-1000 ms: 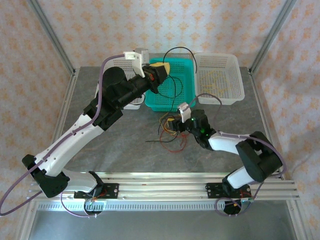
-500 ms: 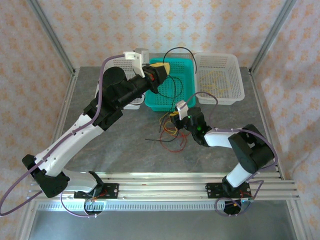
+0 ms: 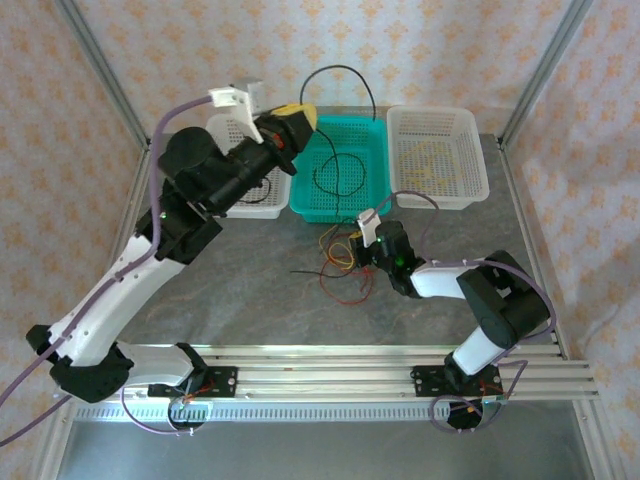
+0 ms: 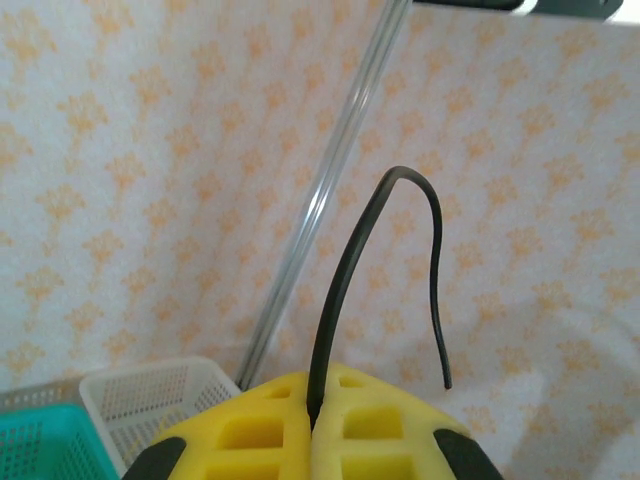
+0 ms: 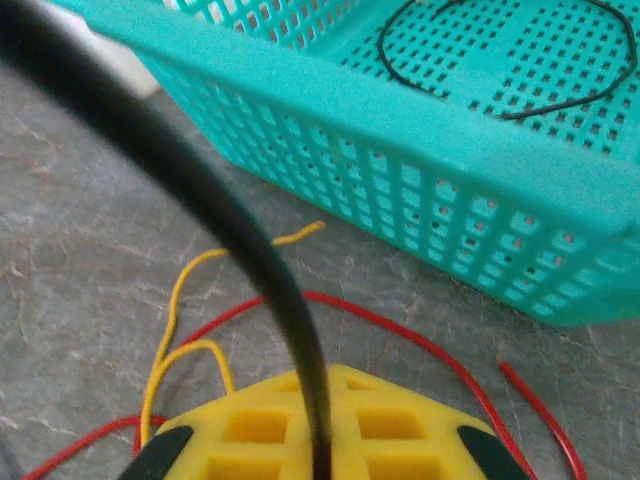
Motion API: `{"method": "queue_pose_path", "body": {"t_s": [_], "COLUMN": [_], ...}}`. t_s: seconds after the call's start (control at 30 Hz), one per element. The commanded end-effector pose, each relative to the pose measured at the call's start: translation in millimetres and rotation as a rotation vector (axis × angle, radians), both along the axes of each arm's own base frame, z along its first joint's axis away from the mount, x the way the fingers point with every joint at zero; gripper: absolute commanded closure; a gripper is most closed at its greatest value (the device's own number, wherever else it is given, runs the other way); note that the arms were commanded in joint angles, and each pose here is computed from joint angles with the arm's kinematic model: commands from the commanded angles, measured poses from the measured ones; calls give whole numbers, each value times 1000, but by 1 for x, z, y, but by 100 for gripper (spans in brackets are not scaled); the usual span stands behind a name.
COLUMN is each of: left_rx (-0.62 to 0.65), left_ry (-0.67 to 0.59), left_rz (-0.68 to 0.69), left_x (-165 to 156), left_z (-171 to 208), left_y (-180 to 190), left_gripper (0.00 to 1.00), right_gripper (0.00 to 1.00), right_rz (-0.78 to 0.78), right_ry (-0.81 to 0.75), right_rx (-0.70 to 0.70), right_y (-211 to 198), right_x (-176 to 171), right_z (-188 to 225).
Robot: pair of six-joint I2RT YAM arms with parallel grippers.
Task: Untangle the cables
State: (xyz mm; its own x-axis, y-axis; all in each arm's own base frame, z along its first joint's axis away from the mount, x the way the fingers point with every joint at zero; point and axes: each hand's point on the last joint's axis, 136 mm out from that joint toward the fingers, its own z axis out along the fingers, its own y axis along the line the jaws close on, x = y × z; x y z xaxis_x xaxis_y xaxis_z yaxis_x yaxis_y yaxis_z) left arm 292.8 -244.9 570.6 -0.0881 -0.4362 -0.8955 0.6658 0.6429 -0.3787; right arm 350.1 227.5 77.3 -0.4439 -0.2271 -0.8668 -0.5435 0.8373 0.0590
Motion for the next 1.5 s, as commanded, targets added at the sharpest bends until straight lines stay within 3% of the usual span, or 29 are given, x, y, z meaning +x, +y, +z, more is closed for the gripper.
{"method": "queue_pose_path", "body": {"t_s": [0.0, 0.07, 0.3, 0.4, 0.77, 1.1, 1.27, 1.47], "left_rx": [-16, -23, -23, 3, 81, 86, 16, -67], "left_ry": [-56, -66, -76, -55, 43, 91, 136, 169], "left_rz": [73, 92, 144, 162, 142, 97, 116, 149], "left_x": [-12, -17, -23, -17, 25, 76, 109, 145], "left_z": [26, 31, 36, 28, -13, -34, -44, -51], "left_y": [28, 36, 52, 50, 17, -19, -20, -25], "left_gripper": [100, 100, 100, 100, 100, 100, 100, 100], "right_gripper": [94, 100, 100, 91, 37, 27, 16, 18], "right_rz": [-31, -27, -32, -40, -110, -356, -465, -511], "right_ry": [-1, 4, 18, 17, 6, 3, -32, -75], "right_rx": [-1, -1, 3, 7, 112, 239, 251, 248], "right_y": [-6, -5, -7, -11, -32, -55, -66, -72], "right_x": [-2, -3, -6, -10, -38, -17, 0, 8], "right_z": [2, 0, -1, 2, 44, 101, 129, 155]}}
